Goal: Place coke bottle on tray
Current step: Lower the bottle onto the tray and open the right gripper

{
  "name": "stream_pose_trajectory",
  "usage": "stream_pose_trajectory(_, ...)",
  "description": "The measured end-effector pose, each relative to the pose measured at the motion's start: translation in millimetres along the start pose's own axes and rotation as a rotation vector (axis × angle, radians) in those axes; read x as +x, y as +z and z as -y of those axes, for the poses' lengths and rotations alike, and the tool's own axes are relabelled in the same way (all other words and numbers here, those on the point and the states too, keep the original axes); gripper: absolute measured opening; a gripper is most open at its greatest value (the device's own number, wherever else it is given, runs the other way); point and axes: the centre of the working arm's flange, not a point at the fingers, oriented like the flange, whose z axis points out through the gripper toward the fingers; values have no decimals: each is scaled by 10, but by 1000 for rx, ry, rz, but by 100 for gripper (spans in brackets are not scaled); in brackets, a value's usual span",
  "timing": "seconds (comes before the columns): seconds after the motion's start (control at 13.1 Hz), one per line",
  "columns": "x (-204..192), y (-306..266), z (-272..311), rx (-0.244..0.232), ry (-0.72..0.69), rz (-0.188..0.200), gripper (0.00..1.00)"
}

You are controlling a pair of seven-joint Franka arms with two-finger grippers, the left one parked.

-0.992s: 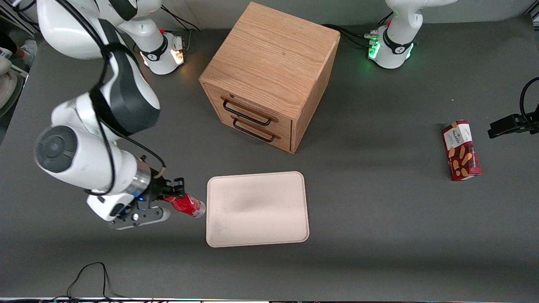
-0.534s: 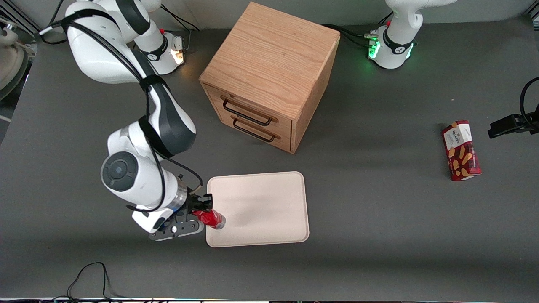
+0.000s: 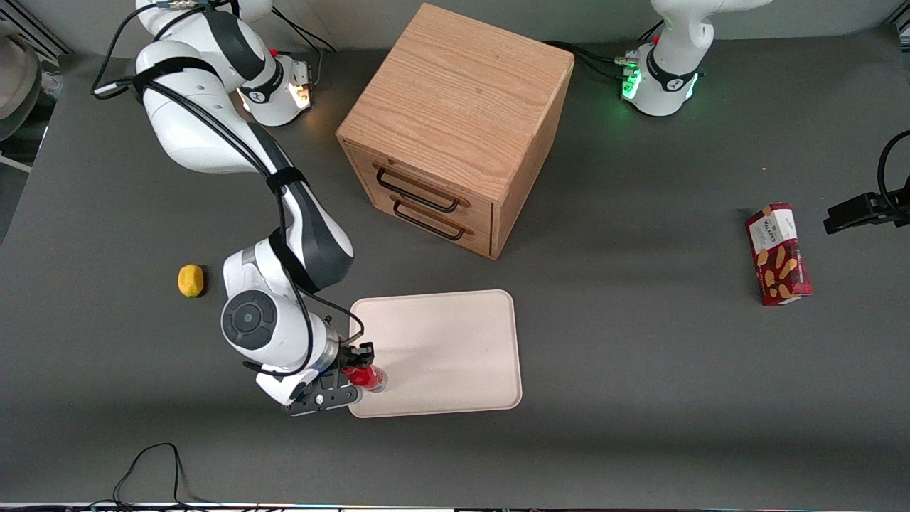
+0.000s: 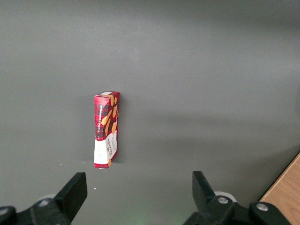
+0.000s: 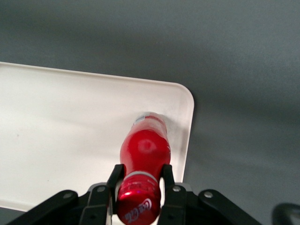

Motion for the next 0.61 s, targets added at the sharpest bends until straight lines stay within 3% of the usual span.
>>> stream_pose_trajectory(0.23, -8, 76, -17, -3, 2, 6, 38)
stream_pose_trajectory(0.38, 8, 117, -24, 2, 4, -13, 41)
stream_pose_trajectory(0.61, 26, 120, -23, 7, 5, -35, 71)
